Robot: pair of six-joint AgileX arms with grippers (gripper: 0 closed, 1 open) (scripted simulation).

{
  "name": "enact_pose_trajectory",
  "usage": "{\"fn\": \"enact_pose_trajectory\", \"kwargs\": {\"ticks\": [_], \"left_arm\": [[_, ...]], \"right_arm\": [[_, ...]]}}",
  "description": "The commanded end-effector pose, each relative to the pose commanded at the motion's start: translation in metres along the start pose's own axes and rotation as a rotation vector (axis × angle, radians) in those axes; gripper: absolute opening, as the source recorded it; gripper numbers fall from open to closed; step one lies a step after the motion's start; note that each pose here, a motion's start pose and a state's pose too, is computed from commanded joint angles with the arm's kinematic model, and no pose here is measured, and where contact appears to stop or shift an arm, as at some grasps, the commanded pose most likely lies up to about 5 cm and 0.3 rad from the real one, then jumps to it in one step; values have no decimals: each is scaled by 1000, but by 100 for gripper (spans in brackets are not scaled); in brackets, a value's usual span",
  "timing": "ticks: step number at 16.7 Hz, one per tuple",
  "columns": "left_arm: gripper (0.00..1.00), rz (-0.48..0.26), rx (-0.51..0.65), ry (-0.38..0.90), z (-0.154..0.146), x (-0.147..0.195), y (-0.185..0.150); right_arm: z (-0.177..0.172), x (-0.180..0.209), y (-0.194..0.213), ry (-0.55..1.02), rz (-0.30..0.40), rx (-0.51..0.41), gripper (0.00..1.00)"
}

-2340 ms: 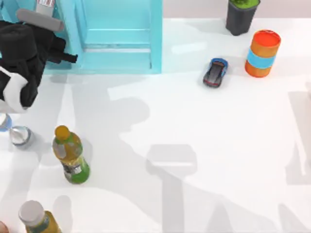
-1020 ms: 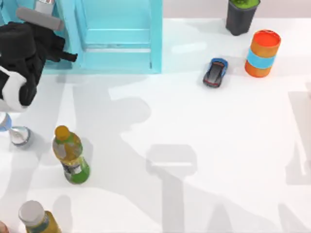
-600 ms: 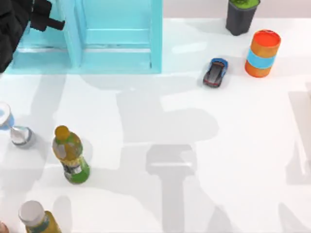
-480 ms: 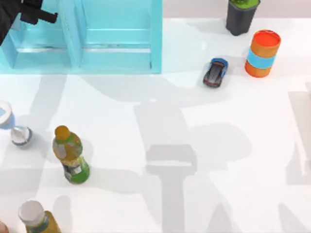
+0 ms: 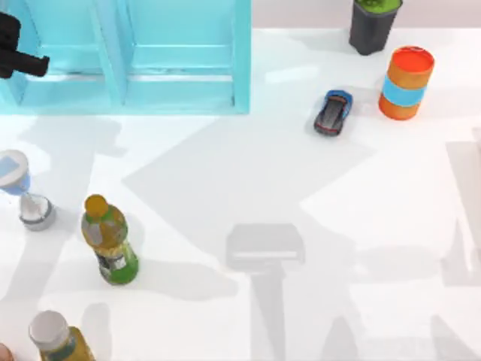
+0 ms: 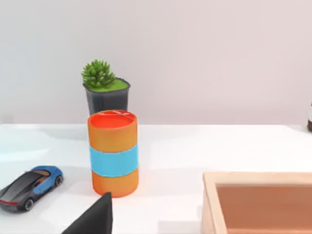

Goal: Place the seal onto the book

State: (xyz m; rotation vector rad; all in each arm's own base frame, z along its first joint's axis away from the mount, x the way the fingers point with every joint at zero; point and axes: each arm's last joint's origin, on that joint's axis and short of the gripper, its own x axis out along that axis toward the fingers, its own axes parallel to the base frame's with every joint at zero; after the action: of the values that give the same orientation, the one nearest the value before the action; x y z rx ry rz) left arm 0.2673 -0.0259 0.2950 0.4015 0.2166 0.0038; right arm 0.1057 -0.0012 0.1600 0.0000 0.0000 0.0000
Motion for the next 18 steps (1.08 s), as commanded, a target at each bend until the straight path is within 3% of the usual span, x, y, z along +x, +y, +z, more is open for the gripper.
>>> {"fn": "enact_pose_trajectory", "kwargs": {"ticks": [10,14,18], "left_arm": [[0,-1,-31,15,-10,-10,-6],[0,-10,-187,29,-2,-5,-26],[0,-16,-457,64,8,2,-65]], "right_arm": [[0,0,0,0,0,0,100],[0,0,0,0,0,0,100],[0,0,0,0,0,0,100]]}}
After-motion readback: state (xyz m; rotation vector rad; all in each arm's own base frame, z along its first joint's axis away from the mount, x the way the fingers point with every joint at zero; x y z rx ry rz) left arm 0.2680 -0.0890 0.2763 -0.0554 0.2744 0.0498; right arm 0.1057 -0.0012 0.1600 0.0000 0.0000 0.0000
